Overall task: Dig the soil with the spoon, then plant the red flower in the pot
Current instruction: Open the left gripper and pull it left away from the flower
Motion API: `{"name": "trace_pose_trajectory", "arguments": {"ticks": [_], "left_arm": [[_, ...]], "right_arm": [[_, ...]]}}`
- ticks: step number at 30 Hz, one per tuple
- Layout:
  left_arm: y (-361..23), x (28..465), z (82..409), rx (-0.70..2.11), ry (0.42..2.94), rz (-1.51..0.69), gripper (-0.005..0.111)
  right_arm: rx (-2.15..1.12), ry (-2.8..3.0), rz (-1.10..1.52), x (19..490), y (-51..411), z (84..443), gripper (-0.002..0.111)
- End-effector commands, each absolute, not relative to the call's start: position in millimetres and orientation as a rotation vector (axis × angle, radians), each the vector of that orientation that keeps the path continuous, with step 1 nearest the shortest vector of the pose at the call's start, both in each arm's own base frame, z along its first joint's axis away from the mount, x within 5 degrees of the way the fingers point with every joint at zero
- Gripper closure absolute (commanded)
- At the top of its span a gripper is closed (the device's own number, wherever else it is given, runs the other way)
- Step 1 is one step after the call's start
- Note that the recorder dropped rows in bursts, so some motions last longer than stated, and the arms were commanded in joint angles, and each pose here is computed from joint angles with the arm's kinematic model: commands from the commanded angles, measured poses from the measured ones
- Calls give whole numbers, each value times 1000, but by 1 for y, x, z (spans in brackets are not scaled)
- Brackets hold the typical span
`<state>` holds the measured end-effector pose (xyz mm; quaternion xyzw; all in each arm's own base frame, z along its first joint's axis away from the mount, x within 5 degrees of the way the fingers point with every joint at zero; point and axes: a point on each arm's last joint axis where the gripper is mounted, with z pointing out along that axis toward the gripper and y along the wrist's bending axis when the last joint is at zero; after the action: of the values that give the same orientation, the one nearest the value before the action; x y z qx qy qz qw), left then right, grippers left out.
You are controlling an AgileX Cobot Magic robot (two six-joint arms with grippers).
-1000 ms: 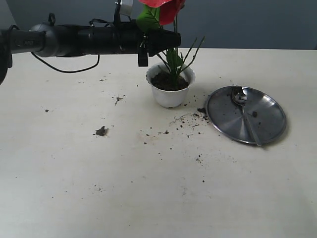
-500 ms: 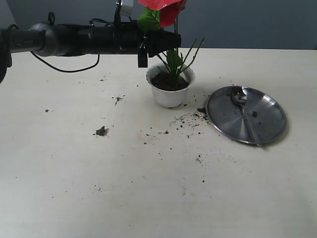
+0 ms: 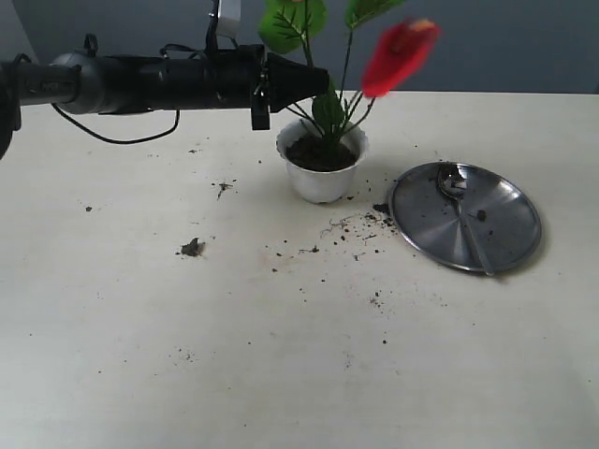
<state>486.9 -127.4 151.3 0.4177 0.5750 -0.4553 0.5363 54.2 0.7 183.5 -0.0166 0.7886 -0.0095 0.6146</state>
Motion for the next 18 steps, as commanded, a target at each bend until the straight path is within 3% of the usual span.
{"name": "trace_pose_trajectory", "arguments": {"ticks": [1,18], "left_arm": [[-126,483,111,1078,1525,-1047,106],[-125,484,146,1084,1460,-1002,106]], "right_arm": [[-38,1807,-27,54,0,184,109],[-37,1804,-27,54,0,184,109]]}}
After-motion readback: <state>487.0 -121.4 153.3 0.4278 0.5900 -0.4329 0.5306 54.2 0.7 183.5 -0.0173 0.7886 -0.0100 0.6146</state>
